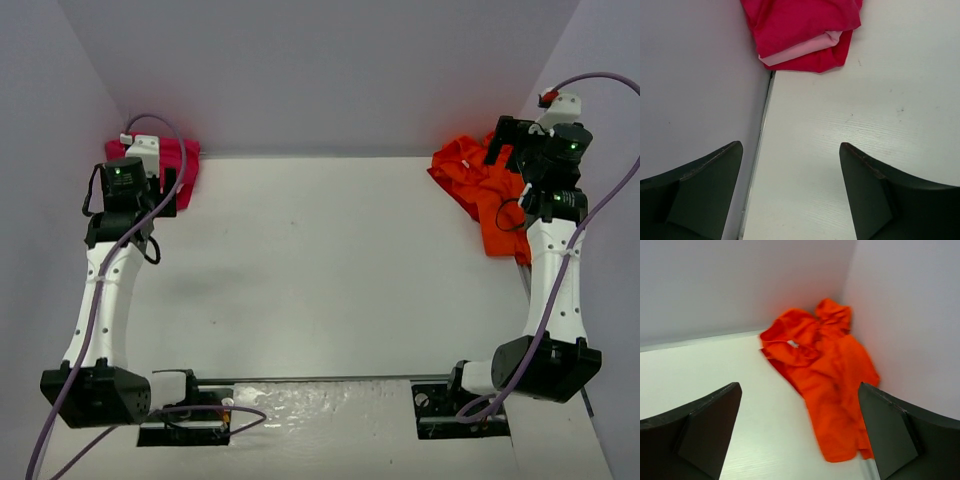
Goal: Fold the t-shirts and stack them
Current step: Grab crumpled tshirt from the corner of the board with the right arm
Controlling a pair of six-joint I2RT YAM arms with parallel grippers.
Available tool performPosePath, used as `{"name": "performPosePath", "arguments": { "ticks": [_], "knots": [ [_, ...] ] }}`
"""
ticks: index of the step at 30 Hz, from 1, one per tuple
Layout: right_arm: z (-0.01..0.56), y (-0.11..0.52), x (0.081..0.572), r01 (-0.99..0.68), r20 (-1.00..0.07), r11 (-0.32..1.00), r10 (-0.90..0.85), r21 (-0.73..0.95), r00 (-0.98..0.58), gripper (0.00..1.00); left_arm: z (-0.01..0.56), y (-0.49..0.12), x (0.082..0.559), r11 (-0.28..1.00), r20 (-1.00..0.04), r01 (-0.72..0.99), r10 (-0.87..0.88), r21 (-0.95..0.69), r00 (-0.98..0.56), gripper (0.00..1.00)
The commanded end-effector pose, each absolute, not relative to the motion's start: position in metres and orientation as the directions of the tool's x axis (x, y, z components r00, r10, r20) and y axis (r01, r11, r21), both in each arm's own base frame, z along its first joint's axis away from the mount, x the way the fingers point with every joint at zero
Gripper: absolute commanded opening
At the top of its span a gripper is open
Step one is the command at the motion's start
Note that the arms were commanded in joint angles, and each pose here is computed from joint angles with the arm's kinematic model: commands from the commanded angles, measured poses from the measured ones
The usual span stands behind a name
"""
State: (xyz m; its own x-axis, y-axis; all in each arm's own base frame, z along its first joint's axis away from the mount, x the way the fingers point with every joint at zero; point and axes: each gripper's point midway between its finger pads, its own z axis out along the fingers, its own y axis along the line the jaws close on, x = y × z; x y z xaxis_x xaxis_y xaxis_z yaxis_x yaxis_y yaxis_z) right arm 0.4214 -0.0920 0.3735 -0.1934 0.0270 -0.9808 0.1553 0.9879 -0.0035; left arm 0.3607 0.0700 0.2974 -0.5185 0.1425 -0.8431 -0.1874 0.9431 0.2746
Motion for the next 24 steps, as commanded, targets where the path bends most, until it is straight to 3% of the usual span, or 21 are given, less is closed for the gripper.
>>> {"name": "performPosePath", "arguments": {
  "ticks": [1,3,5,10,13,14,15,17,18,19,20,22,24],
  "knots": [
    [0.439,-0.025,0.410,-0.184,-0.990,0.974,0.123,0.133,-0.062,0.99,0.374,0.060,0.355,0.960,-0.952,-0.208,0.128,0.190,-0.278,0.87],
    [0.438,-0.025,0.410,-0.183,-0.989,0.973,0.130,0.140,-0.063,0.96,0.375,0.061,0.354,0.958,-0.952,-0.213,0.132,0.194,-0.277,0.91],
    [0.435,-0.030,0.411,-0.148,-0.989,0.978,0.137,0.144,-0.060,0.99,0.374,0.062,0.353,0.956,-0.952,-0.217,0.132,0.196,-0.278,0.97],
    [0.429,-0.062,0.413,0.036,-0.989,0.990,0.141,0.140,-0.034,1.00,0.367,0.061,0.358,0.958,-0.950,-0.212,0.129,0.194,-0.285,0.97],
    [0.413,-0.070,0.411,0.049,-0.998,0.999,0.017,0.014,-0.056,1.00,0.363,0.061,0.361,0.960,-0.948,-0.209,0.120,0.186,-0.293,0.96],
    [0.406,-0.071,0.413,0.045,-0.997,0.999,-0.024,-0.027,-0.067,0.96,0.362,0.060,0.363,0.961,-0.949,-0.207,0.116,0.182,-0.294,0.89],
    [0.399,-0.074,0.416,0.051,-0.996,0.997,-0.052,-0.056,-0.073,0.78,0.359,0.059,0.364,0.962,-0.948,-0.204,0.114,0.179,-0.298,0.81],
    [0.380,-0.078,0.421,0.065,-0.994,0.996,-0.049,-0.055,-0.101,0.25,0.355,0.058,0.365,0.964,-0.948,-0.200,0.107,0.172,-0.299,0.73],
    [0.375,-0.078,0.422,0.066,-0.993,0.996,-0.044,-0.052,-0.112,0.14,0.354,0.056,0.366,0.967,-0.949,-0.191,0.104,0.167,-0.299,0.65],
    [0.370,-0.081,0.422,0.076,-0.992,0.996,-0.045,-0.055,-0.120,0.14,0.351,0.054,0.366,0.970,-0.948,-0.183,0.101,0.162,-0.302,0.61],
    [0.369,-0.082,0.423,0.082,-0.992,0.996,-0.037,-0.047,-0.118,0.20,0.350,0.051,0.367,0.974,-0.949,-0.168,0.099,0.155,-0.301,0.60],
    [0.368,-0.076,0.425,0.052,-0.992,0.998,-0.037,-0.044,-0.121,0.87,0.346,0.048,0.367,0.978,-0.945,-0.146,0.099,0.150,-0.313,0.66],
    [0.367,-0.070,0.424,0.011,-0.991,0.999,-0.049,-0.051,-0.122,0.63,0.344,0.047,0.366,0.979,-0.941,-0.140,0.097,0.149,-0.326,0.60]
  ]
}}
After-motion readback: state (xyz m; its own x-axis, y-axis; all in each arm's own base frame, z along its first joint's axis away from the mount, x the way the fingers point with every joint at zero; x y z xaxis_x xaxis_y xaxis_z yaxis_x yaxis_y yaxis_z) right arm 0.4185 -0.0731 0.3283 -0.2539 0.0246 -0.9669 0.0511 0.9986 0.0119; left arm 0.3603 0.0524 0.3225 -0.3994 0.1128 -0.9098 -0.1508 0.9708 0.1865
